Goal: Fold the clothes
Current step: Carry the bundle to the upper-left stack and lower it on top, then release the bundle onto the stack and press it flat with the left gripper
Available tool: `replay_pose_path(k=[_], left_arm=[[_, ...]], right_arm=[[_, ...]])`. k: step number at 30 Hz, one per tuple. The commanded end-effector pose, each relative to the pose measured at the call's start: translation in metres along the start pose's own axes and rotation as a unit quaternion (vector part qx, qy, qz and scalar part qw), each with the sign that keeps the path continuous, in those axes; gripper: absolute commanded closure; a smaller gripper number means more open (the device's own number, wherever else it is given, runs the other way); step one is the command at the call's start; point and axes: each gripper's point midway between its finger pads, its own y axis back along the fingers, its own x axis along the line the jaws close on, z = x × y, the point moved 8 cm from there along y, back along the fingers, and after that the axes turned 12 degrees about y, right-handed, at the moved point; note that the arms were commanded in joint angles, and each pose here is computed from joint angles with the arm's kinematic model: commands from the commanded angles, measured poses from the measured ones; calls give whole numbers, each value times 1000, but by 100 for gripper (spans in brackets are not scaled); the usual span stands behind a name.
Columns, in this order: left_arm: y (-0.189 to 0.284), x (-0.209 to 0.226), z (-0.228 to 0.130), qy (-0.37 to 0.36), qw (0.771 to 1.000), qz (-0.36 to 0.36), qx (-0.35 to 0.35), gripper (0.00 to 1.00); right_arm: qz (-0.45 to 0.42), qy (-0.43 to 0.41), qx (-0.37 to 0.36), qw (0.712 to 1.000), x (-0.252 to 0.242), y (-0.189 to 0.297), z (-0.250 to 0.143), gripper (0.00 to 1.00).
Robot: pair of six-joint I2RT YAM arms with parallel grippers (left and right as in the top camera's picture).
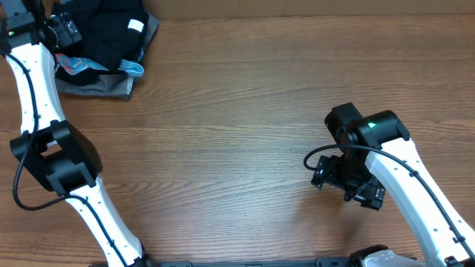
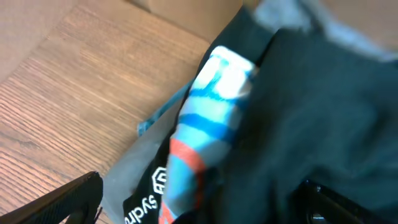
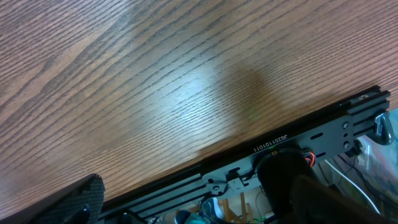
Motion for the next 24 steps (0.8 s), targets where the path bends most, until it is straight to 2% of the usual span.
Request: replay_pose_path(k=[1,2,4,6,7,9,16,17,20,21,24], left_arm=[[89,-33,41,19,994,-69,-78,1],[103,-42,42,16,993,-81,-85,13],[114,-55,42,9,991,-95,-92,45],[117,-67,39,3,989,-107,-98,67],[115,-74,37,-1,989,-113,-98,81],[106,-86,31,-7,988,-122,-97,94],[40,-107,-1,-21,990,-117,-69,96],[14,-103,-12,-22,994,-93,-62,96],[-25,-92,-30,-24,997,-46,-50,96],[-36,-88,-36,-24,998,-33,-45,93],[-65,-79,-57,-28,999,-17,-16,75]], right_arm=[[9,-8,-21,1000,-1,7,3,0],[10,-7,-24,1000,0,7,4,0],[12,-7,-26,1000,0,7,4,0],[14,-7,-31,999,1,7,6,0],[16,-7,-33,999,1,7,7,0],[17,-7,-35,999,2,8,7,0],[16,-7,-35,999,2,8,7,0],[16,-7,-34,999,2,8,7,0],[16,-7,-34,999,2,8,7,0],[16,-7,-34,999,2,8,7,0],[16,-7,-34,999,2,8,7,0]])
